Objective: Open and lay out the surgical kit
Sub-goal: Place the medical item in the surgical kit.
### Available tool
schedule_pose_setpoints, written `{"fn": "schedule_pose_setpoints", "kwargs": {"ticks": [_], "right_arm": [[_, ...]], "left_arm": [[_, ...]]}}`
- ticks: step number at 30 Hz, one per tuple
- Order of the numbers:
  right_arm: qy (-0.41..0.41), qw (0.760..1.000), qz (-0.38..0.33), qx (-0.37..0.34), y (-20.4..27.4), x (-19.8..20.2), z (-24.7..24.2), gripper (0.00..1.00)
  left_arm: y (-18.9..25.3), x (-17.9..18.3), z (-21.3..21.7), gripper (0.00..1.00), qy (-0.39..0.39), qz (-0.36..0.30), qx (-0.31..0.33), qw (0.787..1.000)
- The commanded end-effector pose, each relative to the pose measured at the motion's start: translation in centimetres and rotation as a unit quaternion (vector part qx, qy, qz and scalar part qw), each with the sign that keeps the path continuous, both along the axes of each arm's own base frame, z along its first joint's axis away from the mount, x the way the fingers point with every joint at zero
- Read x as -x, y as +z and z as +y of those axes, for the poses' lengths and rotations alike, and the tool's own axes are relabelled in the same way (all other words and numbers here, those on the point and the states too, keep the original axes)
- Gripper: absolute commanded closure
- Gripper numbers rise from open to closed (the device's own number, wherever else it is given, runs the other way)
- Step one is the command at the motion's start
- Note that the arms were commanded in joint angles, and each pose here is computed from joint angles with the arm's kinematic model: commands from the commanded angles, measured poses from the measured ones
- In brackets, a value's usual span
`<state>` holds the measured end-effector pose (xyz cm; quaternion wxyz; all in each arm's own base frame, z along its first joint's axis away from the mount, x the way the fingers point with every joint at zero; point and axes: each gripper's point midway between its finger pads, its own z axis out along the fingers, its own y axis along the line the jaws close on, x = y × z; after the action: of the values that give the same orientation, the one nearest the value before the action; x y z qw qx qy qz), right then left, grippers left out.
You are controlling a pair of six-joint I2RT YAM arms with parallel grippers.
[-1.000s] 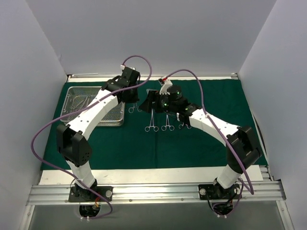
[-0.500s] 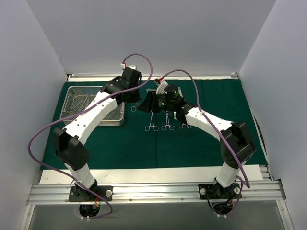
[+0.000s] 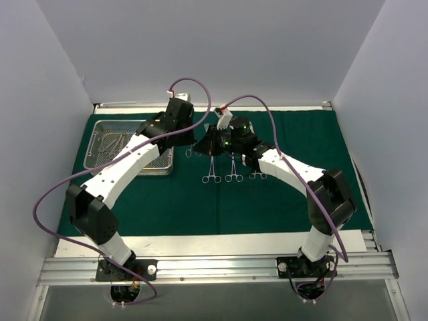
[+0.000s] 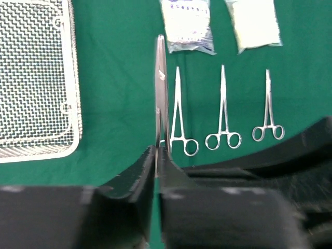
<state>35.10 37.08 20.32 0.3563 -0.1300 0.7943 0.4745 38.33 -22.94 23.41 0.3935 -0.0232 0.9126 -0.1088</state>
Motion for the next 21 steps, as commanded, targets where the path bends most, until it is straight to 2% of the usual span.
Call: {"fn": "schedule_pose_setpoints", "kwargs": {"ticks": [1, 3, 4, 6, 7, 11, 13, 17, 21], "right_arm": [[0.01, 0.999, -0.039, -0.033, 3.7, -0.1, -0.3, 1.0], [0.006, 0.998, -0.043, -0.034, 4.2, -0.2, -1.1, 1.0], [0.005, 0.999, -0.042, -0.034, 4.3, -0.1, -1.4, 1.0], [0.005, 0.999, -0.043, -0.031, 4.4, -0.1, -2.1, 1.0], [0.0, 0.999, -0.045, -0.03, 4.7, -0.2, -2.7, 1.0], [0.004, 0.998, -0.048, -0.035, 5.5, -0.1, -4.1, 1.0], [0.024, 0.997, -0.053, -0.044, 6.2, 0.7, -4.3, 1.0], [0.077, 0.994, -0.06, -0.058, 7.1, 2.5, -4.1, 1.0], [0.123, 0.987, -0.068, -0.077, 8.1, 4.2, -3.8, 1.0]], "left_arm": [[4.5, -0.7, -1.1, 0.8, -0.026, -0.065, 0.056, 0.996], [5.2, -0.6, -0.8, 0.71, -0.04, -0.074, 0.064, 0.994], [5.7, -0.9, -0.6, 0.59, -0.048, -0.08, 0.079, 0.993], [6.5, -0.7, 0.0, 0.46, -0.061, -0.093, 0.093, 0.989], [7.2, -1.1, 0.3, 0.33, -0.07, -0.105, 0.111, 0.986], [9.5, -0.4, 1.2, 0.09, -0.123, -0.139, 0.147, 0.972], [9.8, -0.2, 1.2, 0.06, -0.146, -0.15, 0.162, 0.964], [11.2, 1.2, 0.1, 0.06, -0.228, -0.167, 0.208, 0.936], [12.7, 3.2, -1.5, 0.05, -0.315, -0.178, 0.25, 0.898]]}}
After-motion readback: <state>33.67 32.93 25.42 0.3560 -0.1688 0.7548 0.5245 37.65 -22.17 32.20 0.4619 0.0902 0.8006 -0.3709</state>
